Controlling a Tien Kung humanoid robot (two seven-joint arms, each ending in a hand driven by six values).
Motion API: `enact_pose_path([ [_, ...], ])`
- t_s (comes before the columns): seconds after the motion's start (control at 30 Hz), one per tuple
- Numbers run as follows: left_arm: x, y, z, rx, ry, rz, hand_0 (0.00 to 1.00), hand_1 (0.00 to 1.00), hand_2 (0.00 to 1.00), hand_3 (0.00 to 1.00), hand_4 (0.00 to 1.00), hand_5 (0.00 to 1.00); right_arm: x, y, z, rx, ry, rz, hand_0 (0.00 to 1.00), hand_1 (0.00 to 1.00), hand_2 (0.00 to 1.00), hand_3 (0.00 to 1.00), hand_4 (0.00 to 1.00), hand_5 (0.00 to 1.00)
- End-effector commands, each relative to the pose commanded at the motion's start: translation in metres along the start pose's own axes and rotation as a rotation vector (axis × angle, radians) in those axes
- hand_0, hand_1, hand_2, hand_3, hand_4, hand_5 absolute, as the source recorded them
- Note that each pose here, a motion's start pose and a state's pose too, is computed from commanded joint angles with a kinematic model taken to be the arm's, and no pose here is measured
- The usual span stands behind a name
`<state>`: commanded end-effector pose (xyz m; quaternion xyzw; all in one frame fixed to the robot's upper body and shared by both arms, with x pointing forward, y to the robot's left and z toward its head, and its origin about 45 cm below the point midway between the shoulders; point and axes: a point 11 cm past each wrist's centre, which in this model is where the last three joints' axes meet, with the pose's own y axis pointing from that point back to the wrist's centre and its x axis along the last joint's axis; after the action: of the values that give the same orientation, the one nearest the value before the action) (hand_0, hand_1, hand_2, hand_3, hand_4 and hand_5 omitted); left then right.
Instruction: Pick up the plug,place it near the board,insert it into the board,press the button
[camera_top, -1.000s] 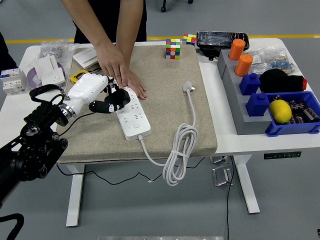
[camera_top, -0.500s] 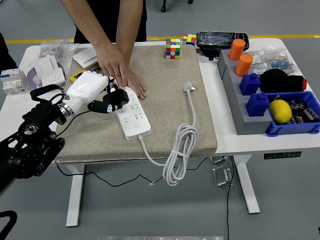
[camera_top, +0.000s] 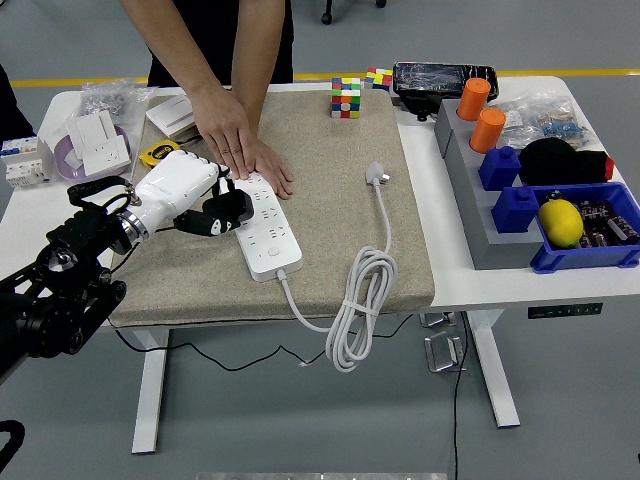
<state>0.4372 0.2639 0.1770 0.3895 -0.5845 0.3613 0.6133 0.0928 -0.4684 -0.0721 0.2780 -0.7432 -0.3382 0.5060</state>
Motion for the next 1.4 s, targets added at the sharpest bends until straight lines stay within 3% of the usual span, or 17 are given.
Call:
enact_pose_path([
  [1.4,-0.0094,0.0021,-0.0004,0.0,-0.017,-0.031,0.488,0.453,0.308,0.372,0.479,0.108,0.0013,-0.0003,-0.0009,0.003,0.001,0.002,0.816,0.77,0.744,0.752,0.998,0.998],
])
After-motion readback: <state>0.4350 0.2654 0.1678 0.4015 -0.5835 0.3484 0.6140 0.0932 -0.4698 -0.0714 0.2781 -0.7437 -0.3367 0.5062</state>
